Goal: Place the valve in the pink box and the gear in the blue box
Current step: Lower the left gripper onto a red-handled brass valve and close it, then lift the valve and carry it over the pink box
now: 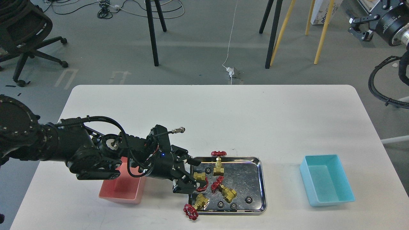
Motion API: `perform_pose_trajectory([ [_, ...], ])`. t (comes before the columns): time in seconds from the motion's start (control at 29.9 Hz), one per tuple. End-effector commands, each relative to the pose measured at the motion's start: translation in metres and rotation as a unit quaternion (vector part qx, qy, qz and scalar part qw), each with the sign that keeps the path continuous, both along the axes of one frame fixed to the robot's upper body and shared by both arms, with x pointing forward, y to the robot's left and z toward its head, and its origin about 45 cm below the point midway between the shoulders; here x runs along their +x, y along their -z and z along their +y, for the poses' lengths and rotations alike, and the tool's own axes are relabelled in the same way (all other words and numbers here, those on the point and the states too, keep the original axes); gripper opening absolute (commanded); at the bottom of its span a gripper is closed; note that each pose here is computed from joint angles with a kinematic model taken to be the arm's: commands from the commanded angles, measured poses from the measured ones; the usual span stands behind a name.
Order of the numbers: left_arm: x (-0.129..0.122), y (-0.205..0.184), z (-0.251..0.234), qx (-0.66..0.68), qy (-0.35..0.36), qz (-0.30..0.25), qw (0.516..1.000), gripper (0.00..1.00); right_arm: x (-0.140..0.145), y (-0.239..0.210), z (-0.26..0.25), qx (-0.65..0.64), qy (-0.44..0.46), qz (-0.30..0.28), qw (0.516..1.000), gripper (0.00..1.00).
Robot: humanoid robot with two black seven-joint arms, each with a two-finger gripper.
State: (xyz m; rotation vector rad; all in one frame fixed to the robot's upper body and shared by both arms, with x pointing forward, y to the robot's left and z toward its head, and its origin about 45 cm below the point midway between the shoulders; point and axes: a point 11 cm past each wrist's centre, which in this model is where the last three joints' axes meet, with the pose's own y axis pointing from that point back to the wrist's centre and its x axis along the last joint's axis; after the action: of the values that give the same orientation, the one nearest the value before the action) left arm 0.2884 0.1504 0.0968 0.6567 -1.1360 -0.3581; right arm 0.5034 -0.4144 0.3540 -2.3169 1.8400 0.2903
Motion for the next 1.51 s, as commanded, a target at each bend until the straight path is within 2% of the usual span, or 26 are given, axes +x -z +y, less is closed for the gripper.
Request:
perform_pose_trajectory([
  [0.0, -0.004, 0.006, -0.003, 0.0, 0.002, 0.004, 1.0, 0.71, -0.001, 0.002, 0.0, 0.0, 0.0, 0.002, 1.0, 0.99],
  [0.33, 0.001, 0.008, 0.0, 0.003, -0.002, -0.003, 1.0, 0.57, -0.002, 0.006, -0.002, 0.001, 0.002, 0.004, 1.0, 0.99],
  [0.67, 0.003, 0.008, 0.002, 0.004, 0.009, -0.017, 1.0, 0.32, -0.002, 0.005, -0.001, 0.002, 0.002, 0.003, 1.0, 0.99],
  [0.97, 0.005, 0.004, 0.0, -0.01, 0.011, -0.028, 0.999, 0.15, -0.001, 0.003, -0.001, 0.004, 0.002, 0.0, 1.0, 0.99],
  [1.27, 0.017, -0.009, 0.003, -0.025, -0.005, -0.044, 0.999, 0.12, -0.001, 0.002, -0.002, 0.006, 0.003, -0.002, 1.0, 0.99],
  [1.37, 0.031, -0.026, 0.01, -0.03, -0.017, -0.062, 0.997, 0.12, -0.001, 0.0, -0.002, 0.01, 0.003, -0.005, 1.0, 0.99],
  [1.47, 0.03, -0.044, 0.009, -0.047, -0.019, -0.059, 0.997, 0.12, 0.001, -0.01, -0.002, 0.025, 0.006, -0.02, 0.999, 0.99],
])
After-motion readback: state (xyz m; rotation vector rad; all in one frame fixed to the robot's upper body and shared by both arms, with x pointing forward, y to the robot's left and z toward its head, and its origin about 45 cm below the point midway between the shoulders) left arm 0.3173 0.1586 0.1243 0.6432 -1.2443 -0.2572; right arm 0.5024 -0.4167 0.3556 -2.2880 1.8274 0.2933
